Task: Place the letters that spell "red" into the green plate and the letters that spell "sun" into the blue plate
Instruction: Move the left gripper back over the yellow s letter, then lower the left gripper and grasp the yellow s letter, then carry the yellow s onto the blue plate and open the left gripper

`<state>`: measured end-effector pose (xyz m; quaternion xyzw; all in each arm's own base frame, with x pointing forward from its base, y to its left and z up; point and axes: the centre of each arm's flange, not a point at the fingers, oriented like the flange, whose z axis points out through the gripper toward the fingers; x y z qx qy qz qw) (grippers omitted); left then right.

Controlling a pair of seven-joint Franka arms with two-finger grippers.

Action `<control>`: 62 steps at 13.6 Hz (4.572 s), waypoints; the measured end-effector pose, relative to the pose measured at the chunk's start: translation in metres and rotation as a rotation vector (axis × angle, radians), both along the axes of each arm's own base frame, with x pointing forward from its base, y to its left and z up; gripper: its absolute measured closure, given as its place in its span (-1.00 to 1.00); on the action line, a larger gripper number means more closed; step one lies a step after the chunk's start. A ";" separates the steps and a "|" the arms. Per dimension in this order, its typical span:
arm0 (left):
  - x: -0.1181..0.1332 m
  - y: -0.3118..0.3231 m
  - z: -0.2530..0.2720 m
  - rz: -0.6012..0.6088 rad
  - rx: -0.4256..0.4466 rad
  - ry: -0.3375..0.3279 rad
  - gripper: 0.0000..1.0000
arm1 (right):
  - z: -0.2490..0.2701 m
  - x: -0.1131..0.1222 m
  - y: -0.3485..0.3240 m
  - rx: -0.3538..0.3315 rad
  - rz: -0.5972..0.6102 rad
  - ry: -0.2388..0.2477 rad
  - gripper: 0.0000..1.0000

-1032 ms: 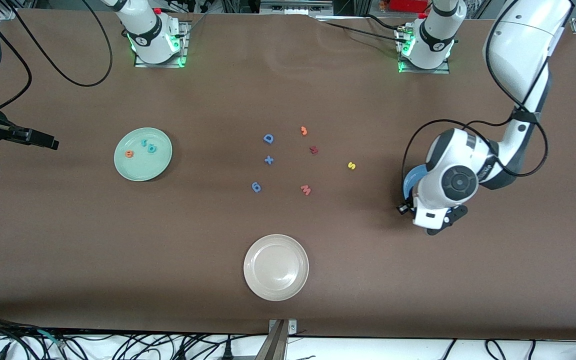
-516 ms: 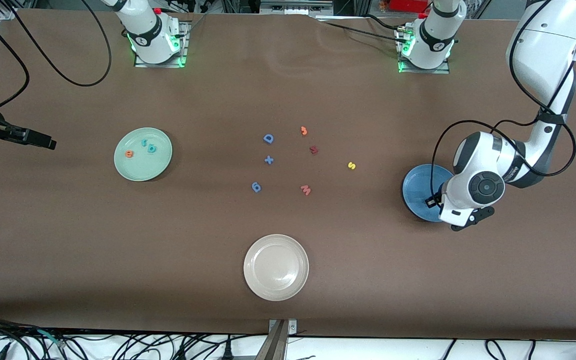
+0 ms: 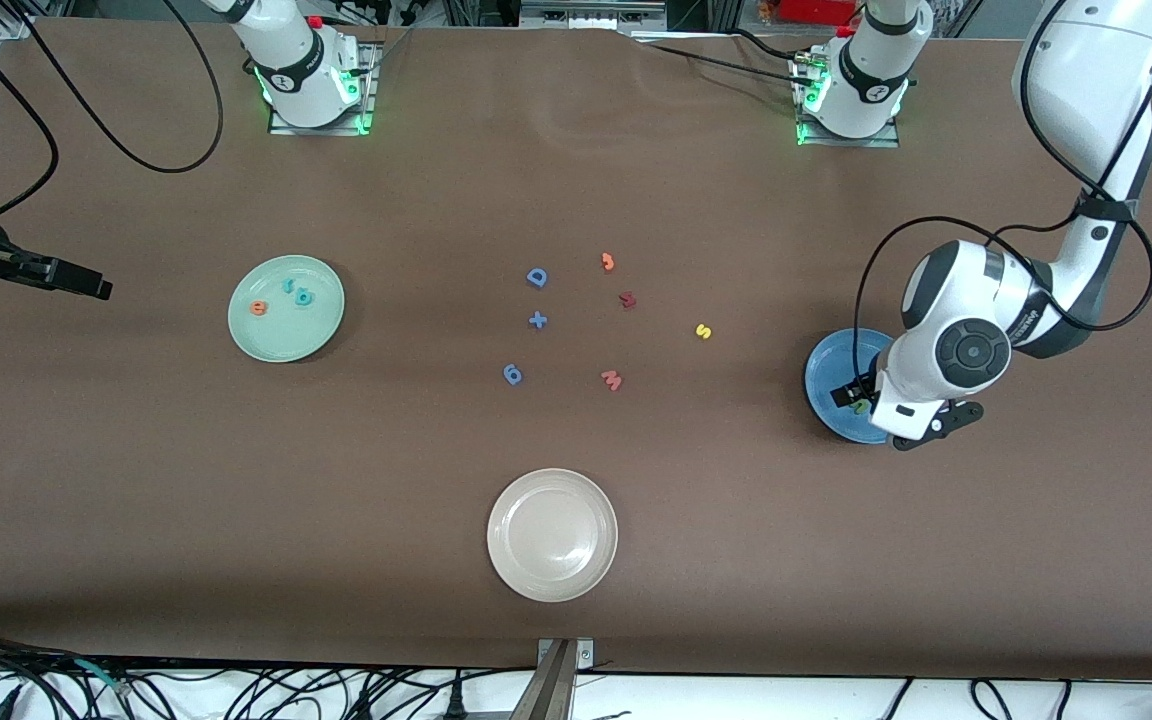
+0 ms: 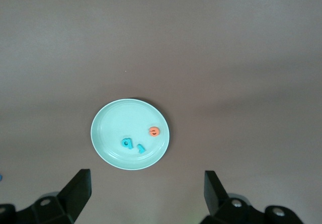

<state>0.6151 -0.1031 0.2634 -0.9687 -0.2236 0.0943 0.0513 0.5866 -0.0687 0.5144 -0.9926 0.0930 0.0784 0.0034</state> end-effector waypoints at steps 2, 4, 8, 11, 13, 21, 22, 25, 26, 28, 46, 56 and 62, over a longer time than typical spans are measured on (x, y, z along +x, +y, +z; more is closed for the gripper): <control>-0.006 -0.029 0.019 0.046 -0.059 -0.006 -1.00 | 0.000 0.000 0.000 0.000 0.000 0.000 -0.99; -0.014 -0.056 0.030 0.086 -0.065 -0.013 -1.00 | 0.000 0.000 0.000 0.000 0.000 0.000 -0.99; -0.036 -0.103 0.029 0.165 -0.093 -0.064 -1.00 | 0.000 0.000 0.000 0.000 0.001 -0.001 -0.99; -0.063 -0.132 0.012 0.233 -0.101 -0.115 -1.00 | 0.000 0.000 0.000 0.000 0.001 -0.003 -0.99; -0.079 -0.148 -0.002 0.267 -0.110 -0.136 -1.00 | 0.000 0.000 0.000 0.000 0.001 -0.003 -0.99; -0.114 -0.168 -0.036 0.323 -0.117 -0.224 -1.00 | 0.000 0.000 0.001 0.000 0.003 -0.002 -0.99; -0.117 -0.172 -0.040 0.323 -0.111 -0.230 -1.00 | 0.000 0.000 0.002 0.000 0.003 -0.002 -0.99; -0.127 -0.180 -0.059 0.326 -0.093 -0.246 -1.00 | 0.000 0.000 0.002 0.000 0.004 -0.002 -0.99; -0.130 -0.182 -0.066 0.325 -0.084 -0.245 -1.00 | 0.000 0.000 0.002 0.000 0.004 -0.002 -0.99; -0.135 -0.184 -0.077 0.320 -0.073 -0.236 -1.00 | 0.000 0.000 0.002 0.000 0.004 -0.002 -0.99; -0.147 -0.196 -0.093 0.297 -0.068 -0.209 0.22 | 0.002 0.001 0.003 0.000 0.006 -0.008 -0.99; -0.137 -0.189 -0.090 0.273 -0.059 -0.241 0.52 | 0.002 0.001 0.003 0.000 0.006 -0.010 -0.99; -0.098 -0.151 -0.058 0.316 -0.038 -0.302 0.52 | 0.002 0.001 0.003 0.000 0.006 -0.010 -0.99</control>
